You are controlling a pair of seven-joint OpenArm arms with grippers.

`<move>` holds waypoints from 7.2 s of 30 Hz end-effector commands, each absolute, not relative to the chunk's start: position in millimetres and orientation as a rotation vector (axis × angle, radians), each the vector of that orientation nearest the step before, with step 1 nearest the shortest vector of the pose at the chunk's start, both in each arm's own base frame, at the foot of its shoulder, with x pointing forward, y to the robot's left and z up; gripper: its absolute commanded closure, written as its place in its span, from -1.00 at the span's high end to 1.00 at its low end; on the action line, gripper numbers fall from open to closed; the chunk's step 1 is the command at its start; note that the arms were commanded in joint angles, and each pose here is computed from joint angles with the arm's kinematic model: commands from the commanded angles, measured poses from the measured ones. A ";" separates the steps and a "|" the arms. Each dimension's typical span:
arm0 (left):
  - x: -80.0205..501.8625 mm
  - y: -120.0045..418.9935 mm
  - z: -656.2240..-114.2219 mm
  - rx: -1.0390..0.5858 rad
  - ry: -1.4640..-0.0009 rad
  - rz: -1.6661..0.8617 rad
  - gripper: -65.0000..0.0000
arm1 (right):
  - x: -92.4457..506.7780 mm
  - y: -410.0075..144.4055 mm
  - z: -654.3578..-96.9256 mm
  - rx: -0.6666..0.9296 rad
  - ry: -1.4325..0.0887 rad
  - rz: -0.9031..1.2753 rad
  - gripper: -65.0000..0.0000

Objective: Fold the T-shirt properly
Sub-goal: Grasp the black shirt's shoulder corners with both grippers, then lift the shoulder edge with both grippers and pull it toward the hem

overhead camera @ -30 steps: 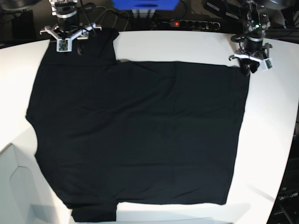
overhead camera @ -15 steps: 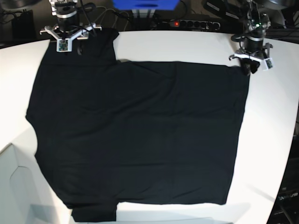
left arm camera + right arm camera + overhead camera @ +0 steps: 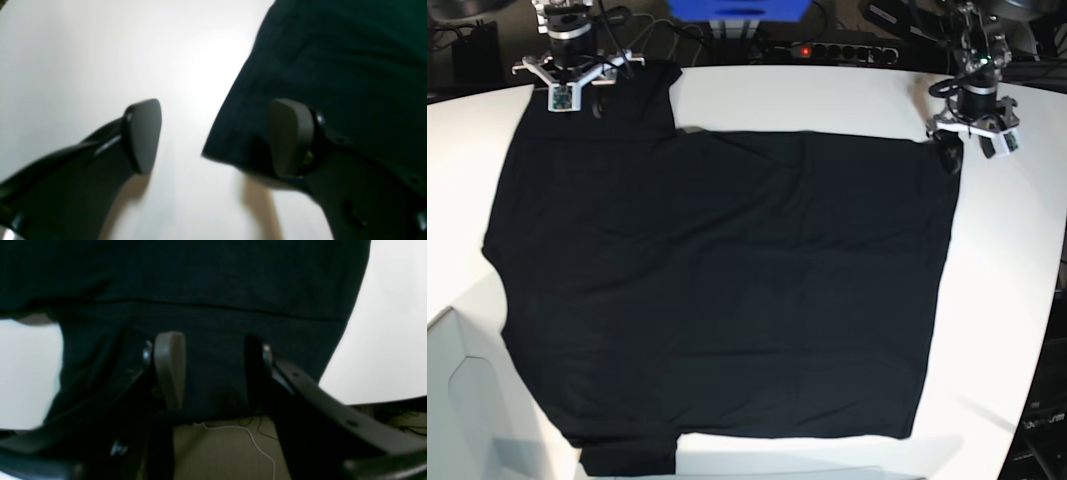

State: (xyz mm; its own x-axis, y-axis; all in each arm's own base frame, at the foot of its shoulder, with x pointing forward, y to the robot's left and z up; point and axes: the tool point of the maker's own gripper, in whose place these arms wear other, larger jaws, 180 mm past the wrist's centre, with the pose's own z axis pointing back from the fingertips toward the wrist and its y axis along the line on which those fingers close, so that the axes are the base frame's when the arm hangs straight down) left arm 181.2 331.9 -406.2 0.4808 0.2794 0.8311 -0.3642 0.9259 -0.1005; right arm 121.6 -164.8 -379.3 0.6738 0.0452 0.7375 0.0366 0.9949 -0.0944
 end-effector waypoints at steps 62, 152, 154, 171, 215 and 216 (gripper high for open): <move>173.0 319.0 -429.6 0.067 -0.935 0.359 -1.00 | 131.4 -247.5 -416.7 -0.252 -0.654 -0.059 0.33; 339.0 348.1 -313.2 -0.003 -1.272 0.490 -1.00 | 423.0 -253.0 -316.8 -0.087 -0.992 0.087 -1.00; 342.5 348.4 -312.2 -0.007 -1.277 0.496 -1.00 | 426.4 -254.7 -320.9 -0.078 -0.998 0.082 -1.00; 383.8 324.7 -304.7 -0.076 -1.293 0.461 -0.98 | 430.1 -259.8 -329.8 -0.067 -1.000 0.072 -1.00; 339.6 294.3 -417.2 -0.128 -0.960 0.471 -0.45 | 345.3 -344.2 -367.7 -0.216 -0.884 -0.014 0.16; 340.6 294.6 -418.9 -0.130 -0.954 0.477 -0.58 | 343.3 -347.3 -370.8 -0.216 -0.891 -0.017 0.16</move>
